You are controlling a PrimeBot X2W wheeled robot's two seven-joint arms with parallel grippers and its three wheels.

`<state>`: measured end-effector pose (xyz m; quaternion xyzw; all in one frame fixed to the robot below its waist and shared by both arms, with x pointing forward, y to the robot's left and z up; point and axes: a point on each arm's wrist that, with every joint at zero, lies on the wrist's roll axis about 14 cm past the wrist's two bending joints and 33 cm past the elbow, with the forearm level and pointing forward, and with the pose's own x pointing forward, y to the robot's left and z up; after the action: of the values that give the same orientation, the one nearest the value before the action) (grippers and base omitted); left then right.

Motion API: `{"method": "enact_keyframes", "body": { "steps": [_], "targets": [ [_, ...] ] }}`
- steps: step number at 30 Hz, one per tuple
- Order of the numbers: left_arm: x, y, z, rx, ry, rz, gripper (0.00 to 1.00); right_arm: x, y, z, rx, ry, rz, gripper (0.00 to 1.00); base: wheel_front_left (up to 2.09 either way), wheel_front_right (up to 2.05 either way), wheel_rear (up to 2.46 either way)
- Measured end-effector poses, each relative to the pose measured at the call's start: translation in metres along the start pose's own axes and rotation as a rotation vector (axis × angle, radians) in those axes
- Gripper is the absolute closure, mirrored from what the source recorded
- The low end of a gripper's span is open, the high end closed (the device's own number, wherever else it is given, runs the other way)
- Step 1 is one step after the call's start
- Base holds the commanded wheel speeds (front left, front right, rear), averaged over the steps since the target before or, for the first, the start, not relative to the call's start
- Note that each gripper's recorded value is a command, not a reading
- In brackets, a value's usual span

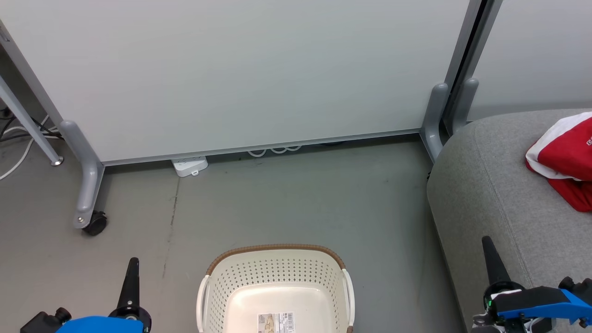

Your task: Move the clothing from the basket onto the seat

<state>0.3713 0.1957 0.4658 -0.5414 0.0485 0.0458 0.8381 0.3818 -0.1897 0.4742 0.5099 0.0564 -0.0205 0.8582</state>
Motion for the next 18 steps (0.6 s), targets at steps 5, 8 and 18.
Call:
{"method": "enact_keyframes", "body": {
  "steps": [5, 8, 18],
  "targets": [
    [0.002, -0.004, 0.002, -0.047, -0.002, -0.012, 1.00, 0.000, 0.001, 0.002, 0.054, -0.006, 0.005, 1.00, 0.00, 0.00, 0.00],
    [0.003, -0.006, 0.003, -0.072, -0.002, -0.016, 1.00, 0.000, 0.003, 0.003, 0.086, -0.010, 0.011, 1.00, 0.00, 0.00, 0.00],
    [0.005, -0.011, 0.007, -0.157, -0.005, -0.035, 1.00, 0.001, 0.007, 0.007, 0.182, -0.018, 0.028, 1.00, 0.00, 0.00, 0.00]
  ]
}}
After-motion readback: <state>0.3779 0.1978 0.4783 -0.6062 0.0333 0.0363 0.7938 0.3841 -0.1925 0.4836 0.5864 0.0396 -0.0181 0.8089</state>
